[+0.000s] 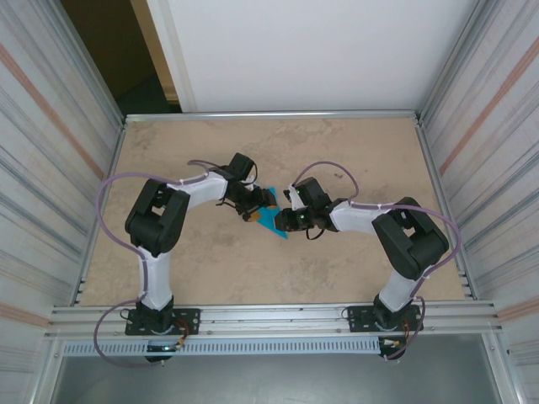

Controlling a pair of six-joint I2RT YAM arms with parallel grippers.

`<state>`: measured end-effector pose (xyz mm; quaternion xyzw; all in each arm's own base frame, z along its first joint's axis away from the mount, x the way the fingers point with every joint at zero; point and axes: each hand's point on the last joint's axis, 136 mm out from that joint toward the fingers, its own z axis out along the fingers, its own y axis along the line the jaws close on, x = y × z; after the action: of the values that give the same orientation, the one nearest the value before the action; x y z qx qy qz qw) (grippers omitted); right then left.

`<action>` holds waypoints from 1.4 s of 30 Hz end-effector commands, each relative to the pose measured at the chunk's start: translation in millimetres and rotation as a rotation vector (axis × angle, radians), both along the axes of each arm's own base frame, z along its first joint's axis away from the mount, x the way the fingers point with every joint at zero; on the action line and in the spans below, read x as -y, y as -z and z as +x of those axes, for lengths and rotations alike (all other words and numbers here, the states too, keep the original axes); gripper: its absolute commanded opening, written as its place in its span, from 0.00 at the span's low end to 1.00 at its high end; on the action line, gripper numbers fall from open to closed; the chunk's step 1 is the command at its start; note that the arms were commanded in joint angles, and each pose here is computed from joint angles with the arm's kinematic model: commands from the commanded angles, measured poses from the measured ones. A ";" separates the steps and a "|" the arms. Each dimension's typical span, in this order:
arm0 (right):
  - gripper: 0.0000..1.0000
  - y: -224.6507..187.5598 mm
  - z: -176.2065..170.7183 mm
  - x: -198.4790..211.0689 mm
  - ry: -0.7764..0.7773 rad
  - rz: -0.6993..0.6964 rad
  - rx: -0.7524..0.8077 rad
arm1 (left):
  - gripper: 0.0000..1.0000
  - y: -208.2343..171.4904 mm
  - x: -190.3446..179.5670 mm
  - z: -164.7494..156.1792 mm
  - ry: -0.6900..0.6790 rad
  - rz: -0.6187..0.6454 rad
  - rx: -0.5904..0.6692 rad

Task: Fold a paper plane with a square sheet of paper (pick it up from the middle)
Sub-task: Fourth fold the wing at the center of the table.

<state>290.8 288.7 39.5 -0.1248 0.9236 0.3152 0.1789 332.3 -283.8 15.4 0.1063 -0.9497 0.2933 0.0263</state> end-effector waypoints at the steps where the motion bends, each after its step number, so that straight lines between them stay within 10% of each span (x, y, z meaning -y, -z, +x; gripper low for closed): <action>1: 0.30 5.5 0.3 -0.1 0.003 -0.014 0.012 | 0.63 100.8 -71.9 -77.8 -0.032 0.355 -0.331; 42: 0.06 21.4 2.0 3.4 -0.026 0.023 -0.014 | 0.63 104.8 -69.9 -81.4 -0.046 0.316 -0.362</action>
<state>297.1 287.5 26.4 -0.1246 0.9199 0.3246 0.1811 333.3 -283.4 15.9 0.1203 -0.9414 0.3115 0.0477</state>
